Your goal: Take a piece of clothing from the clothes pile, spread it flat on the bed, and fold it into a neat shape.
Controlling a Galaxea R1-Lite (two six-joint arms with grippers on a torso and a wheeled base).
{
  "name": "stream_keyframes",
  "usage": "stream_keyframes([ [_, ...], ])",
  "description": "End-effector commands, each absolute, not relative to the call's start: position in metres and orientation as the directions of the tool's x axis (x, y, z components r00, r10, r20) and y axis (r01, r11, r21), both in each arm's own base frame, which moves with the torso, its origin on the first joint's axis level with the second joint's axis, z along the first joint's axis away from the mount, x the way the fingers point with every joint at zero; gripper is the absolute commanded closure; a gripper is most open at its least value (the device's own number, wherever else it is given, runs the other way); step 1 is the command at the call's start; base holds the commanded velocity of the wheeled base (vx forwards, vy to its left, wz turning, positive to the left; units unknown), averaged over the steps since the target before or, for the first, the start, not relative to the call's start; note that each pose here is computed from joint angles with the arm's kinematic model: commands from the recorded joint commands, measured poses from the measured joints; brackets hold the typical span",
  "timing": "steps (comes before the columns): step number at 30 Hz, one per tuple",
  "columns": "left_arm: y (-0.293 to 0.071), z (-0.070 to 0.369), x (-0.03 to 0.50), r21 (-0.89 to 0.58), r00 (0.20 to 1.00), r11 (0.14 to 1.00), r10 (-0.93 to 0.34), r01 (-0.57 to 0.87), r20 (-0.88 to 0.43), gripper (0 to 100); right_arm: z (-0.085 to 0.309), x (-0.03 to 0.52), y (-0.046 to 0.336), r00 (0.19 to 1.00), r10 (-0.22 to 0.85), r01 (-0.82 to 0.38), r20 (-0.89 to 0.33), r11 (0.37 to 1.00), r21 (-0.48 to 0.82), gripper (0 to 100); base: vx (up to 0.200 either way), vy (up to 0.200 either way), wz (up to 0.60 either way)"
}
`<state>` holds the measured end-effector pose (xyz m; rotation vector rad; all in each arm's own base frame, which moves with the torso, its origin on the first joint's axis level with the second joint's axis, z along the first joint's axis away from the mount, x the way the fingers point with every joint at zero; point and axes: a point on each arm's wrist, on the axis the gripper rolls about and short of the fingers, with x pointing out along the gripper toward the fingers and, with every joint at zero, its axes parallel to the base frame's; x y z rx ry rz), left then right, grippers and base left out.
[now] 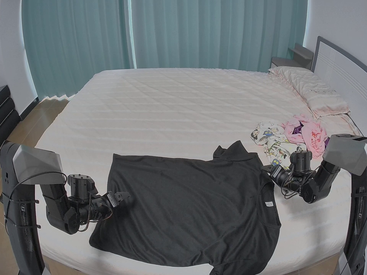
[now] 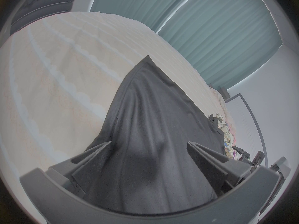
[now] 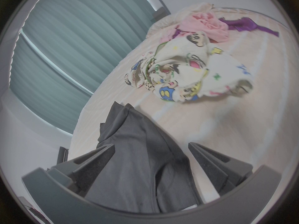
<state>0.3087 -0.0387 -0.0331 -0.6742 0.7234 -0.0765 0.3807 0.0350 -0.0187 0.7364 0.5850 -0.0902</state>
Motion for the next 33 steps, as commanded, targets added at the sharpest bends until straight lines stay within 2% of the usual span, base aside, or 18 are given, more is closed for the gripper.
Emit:
stream_keyframes([
  [1,-0.044,-0.03,0.301,-0.589,0.745,0.795,-0.304,-0.146,-0.594,0,0.008,0.34,0.036,0.837,0.133,0.305,-0.531,0.693,0.654,0,0.0,0.0,0.0],
  [4,-0.044,-0.029,0.299,-0.589,0.745,0.795,-0.305,-0.144,-0.594,0,0.009,0.332,0.035,0.831,0.132,0.318,-0.54,0.683,0.657,0,0.0,0.0,0.0],
  [7,-0.036,-0.024,0.267,-0.563,0.704,0.802,-0.283,-0.2,-0.652,0,0.01,0.308,0.032,0.828,0.132,0.336,-0.545,0.661,0.671,0,0.0,0.0,0.0],
  [12,-0.024,-0.023,0.235,-0.552,0.676,0.795,-0.264,-0.251,-0.688,0,0.002,0.298,0.036,0.835,0.155,0.309,-0.528,0.662,0.683,0,-0.2,0.0,0.0],
  [17,-0.025,-0.037,0.228,-0.551,0.704,0.802,-0.255,-0.229,-0.663,0,0.0,0.289,0.044,0.835,0.183,0.287,-0.518,0.659,0.695,0,-0.2,0.0,0.0],
  [19,-0.028,-0.045,0.217,-0.516,0.662,0.828,-0.261,-0.221,-0.703,0,-0.001,0.286,0.048,0.831,0.192,0.284,-0.522,0.661,0.695,0,-0.2,0.0,0.0],
  [21,-0.028,-0.046,0.213,-0.479,0.65,0.856,-0.252,-0.196,-0.717,0,-0.001,0.285,0.048,0.832,0.195,0.279,-0.519,0.661,0.696,0,0.0,0.0,0.0],
  [33,-0.026,-0.048,0.211,-0.472,0.642,0.855,-0.242,-0.213,-0.728,0,-0.002,0.279,0.052,0.829,0.21,0.269,-0.518,0.663,0.698,0,0.0,0.0,0.0],
])
